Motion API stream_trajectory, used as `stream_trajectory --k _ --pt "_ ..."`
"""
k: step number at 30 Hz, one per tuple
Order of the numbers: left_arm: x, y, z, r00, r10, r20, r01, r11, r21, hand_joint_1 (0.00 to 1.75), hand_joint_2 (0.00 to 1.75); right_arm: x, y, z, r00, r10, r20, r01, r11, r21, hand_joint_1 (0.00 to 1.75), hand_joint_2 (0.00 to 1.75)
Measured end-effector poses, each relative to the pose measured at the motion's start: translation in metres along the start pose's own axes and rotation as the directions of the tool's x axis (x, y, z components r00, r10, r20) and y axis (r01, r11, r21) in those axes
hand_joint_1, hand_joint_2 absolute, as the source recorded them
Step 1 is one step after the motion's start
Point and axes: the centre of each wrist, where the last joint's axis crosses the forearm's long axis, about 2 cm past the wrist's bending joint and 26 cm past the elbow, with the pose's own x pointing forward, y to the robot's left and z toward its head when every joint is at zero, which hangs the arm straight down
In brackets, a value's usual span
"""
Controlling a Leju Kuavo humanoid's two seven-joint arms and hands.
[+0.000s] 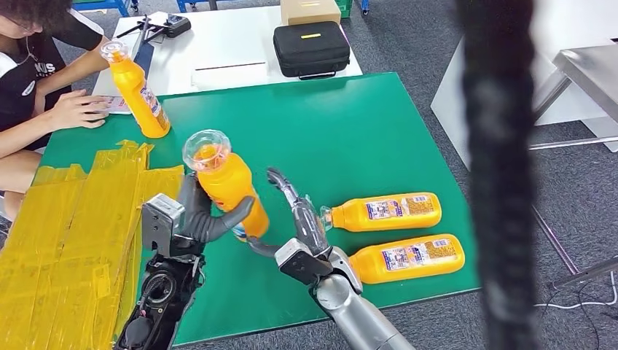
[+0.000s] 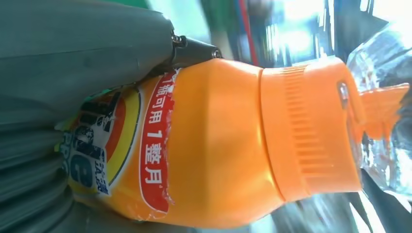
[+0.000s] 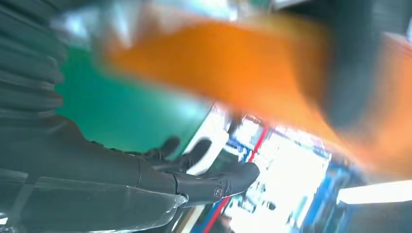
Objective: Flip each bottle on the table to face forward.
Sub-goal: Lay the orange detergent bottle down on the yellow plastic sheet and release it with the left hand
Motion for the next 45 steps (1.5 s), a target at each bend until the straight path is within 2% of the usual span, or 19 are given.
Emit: stream_trajectory --k 3,6,8,9,11,13,14,16,18,23,27,31,36,41,45 --pt "-0.001 0.017 -0.001 0.940 -0.342 0.006 0.338 0.930 0.148 1.75 1.75 0.008 -0.006 0.003 0.999 0.046 0.013 -0.045 0.998 -0.038 0.00 1.75" --pt "-0.002 0.032 -0.002 0.864 -0.503 -0.025 0.495 0.840 0.221 1.75 1.75 0.015 -0.013 0.005 0.997 0.074 0.028 -0.071 0.995 -0.071 0.00 1.75" --pt "-0.003 0.039 -0.002 0.777 -0.627 -0.060 0.620 0.744 0.250 1.75 1.75 0.019 -0.019 0.007 0.993 0.109 0.037 -0.104 0.989 -0.103 0.00 1.75" --pt "-0.003 0.043 -0.003 0.698 -0.711 -0.083 0.704 0.661 0.259 1.75 1.75 0.021 -0.022 0.008 0.991 0.129 0.039 -0.124 0.985 -0.122 0.00 1.75" --pt "-0.005 0.055 -0.004 0.482 -0.863 -0.154 0.862 0.435 0.259 1.75 1.75 0.026 -0.028 0.011 0.986 0.164 0.041 -0.156 0.975 -0.161 0.00 1.75" --pt "-0.011 0.069 -0.004 0.274 -0.927 -0.257 0.951 0.220 0.219 1.75 1.75 0.031 -0.035 0.015 0.980 0.194 0.041 -0.182 0.964 -0.196 0.00 1.75" --pt "-0.015 0.076 -0.005 0.206 -0.927 -0.313 0.970 0.151 0.191 1.75 1.75 0.033 -0.039 0.017 0.977 0.207 0.041 -0.194 0.958 -0.212 0.00 1.75" --pt "-0.025 0.089 -0.006 0.132 -0.907 -0.400 0.988 0.088 0.125 1.75 1.75 0.037 -0.046 0.020 0.972 0.232 0.040 -0.216 0.947 -0.239 0.00 1.75" --pt "-0.034 0.097 -0.007 0.067 -0.893 -0.445 0.998 0.056 0.037 1.75 1.75 0.040 -0.052 0.023 0.965 0.261 0.041 -0.242 0.935 -0.260 0.00 1.75" --pt "-0.064 0.104 -0.002 -0.115 -0.908 -0.402 0.977 -0.030 -0.211 1.75 1.75 0.046 -0.067 0.027 0.939 0.343 0.034 -0.317 0.897 -0.308 0.00 1.75" --pt "-0.086 0.114 0.003 -0.196 -0.911 -0.364 0.935 -0.062 -0.348 1.75 1.75 0.048 -0.075 0.031 0.924 0.383 0.021 -0.355 0.875 -0.329 0.00 1.75" --pt "-0.099 0.119 0.008 -0.232 -0.907 -0.350 0.905 -0.069 -0.419 0.01 1.75 0.049 -0.080 0.032 0.917 0.400 0.019 -0.370 0.865 -0.338 0.00 1.75" --pt "-0.111 0.120 0.011 -0.261 -0.903 -0.341 0.861 -0.057 -0.506 0.00 1.75 0.049 -0.085 0.032 0.881 0.472 -0.018 -0.449 0.825 -0.344 0.00 1.75" --pt "-0.120 0.115 0.016 -0.262 -0.896 -0.358 0.842 -0.032 -0.538 0.00 1.75 0.047 -0.092 0.030 0.835 0.547 -0.056 -0.531 0.776 -0.339 0.00 1.75" --pt "-0.124 0.112 0.018 -0.264 -0.895 -0.358 0.831 -0.022 -0.556 0.00 0.00 0.046 -0.095 0.030 0.829 0.556 -0.069 -0.542 0.767 -0.343 0.00 1.75"
